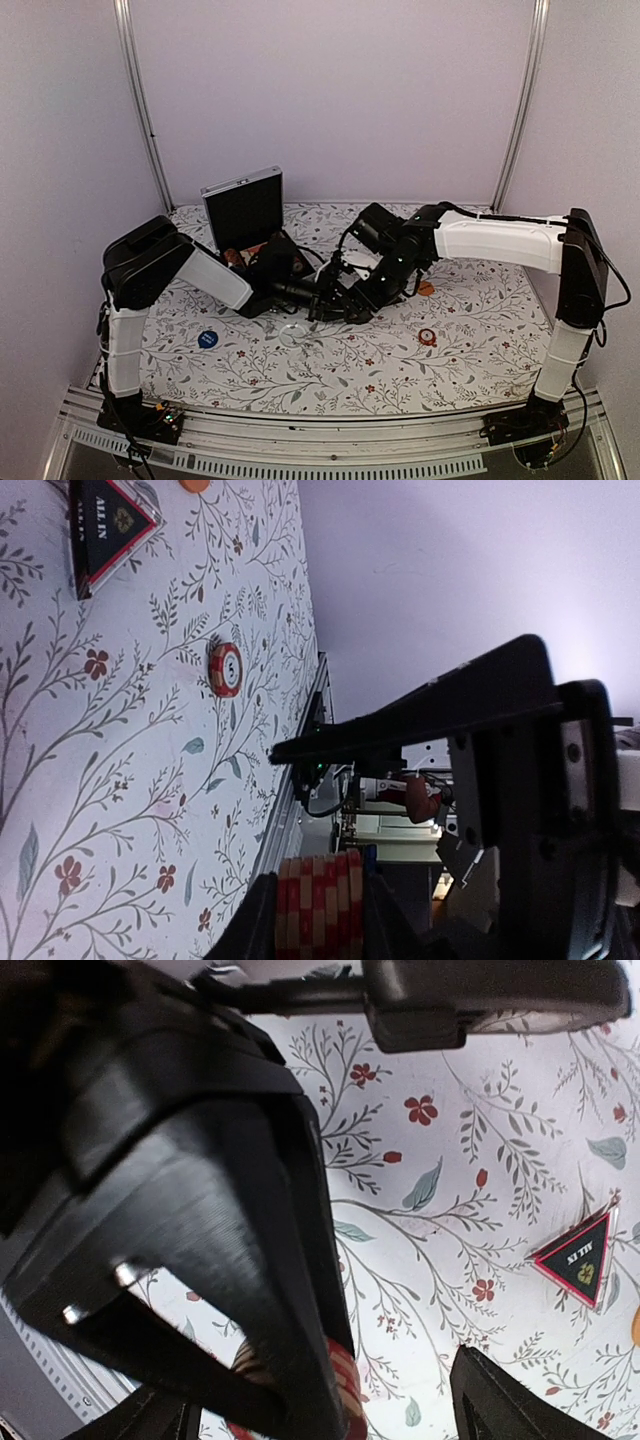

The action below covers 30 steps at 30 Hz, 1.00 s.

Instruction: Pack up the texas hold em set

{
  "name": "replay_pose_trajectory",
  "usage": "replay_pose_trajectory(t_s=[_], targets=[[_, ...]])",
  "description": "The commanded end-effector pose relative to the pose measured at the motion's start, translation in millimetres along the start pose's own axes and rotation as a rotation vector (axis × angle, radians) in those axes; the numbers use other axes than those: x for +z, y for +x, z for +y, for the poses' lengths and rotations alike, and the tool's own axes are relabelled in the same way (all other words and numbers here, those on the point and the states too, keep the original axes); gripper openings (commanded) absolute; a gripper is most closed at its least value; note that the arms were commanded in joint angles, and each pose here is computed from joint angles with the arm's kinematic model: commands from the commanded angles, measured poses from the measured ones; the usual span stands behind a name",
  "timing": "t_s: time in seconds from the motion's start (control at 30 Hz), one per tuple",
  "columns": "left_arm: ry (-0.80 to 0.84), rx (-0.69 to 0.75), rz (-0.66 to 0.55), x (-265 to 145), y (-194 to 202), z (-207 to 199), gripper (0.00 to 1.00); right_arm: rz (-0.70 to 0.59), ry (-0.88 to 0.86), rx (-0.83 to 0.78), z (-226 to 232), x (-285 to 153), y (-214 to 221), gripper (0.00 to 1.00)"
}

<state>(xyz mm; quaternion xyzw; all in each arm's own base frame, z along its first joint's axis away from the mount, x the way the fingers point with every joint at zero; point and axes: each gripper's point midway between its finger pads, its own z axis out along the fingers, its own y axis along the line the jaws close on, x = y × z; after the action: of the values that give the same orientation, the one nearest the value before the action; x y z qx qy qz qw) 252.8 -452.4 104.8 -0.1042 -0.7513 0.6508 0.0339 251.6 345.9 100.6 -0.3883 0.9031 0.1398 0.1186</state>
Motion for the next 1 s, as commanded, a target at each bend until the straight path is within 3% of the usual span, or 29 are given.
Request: replay_pose_trajectory(t_s=[0.0, 0.27, 0.47, 0.6, 0.73, 0.97], targets=[[0.016, 0.093, -0.029, -16.1, -9.8, -21.3, 0.0, -0.126, -0.032, 0.0, 4.6, -33.6, -20.3, 0.92], [-0.14, 0.243, -0.153, -54.5, -48.2, -23.2, 0.0, -0.237, -0.129, 0.026, 5.4, -70.7, -27.6, 0.98], [-0.44, 0.528, -0.289, -113.5, -105.6, -33.2, 0.0, -0.321, -0.13, 0.079, -17.8, -91.3, -25.9, 0.98], [-0.629, 0.673, -0.315, -148.3, -130.5, -34.1, 0.0, -0.34, -0.126, 0.096, -29.2, -92.4, -19.1, 0.98], [-0.703, 0.803, -0.305, -166.2, -143.8, -34.8, 0.0, -0.34, -0.123, 0.098, -34.9, -90.3, -15.4, 0.98], [-0.79, 1.02, -0.144, -164.8, -150.8, -14.9, 0.0, -0.343, -0.124, 0.091, -36.1, -85.8, -6.7, 0.98]])
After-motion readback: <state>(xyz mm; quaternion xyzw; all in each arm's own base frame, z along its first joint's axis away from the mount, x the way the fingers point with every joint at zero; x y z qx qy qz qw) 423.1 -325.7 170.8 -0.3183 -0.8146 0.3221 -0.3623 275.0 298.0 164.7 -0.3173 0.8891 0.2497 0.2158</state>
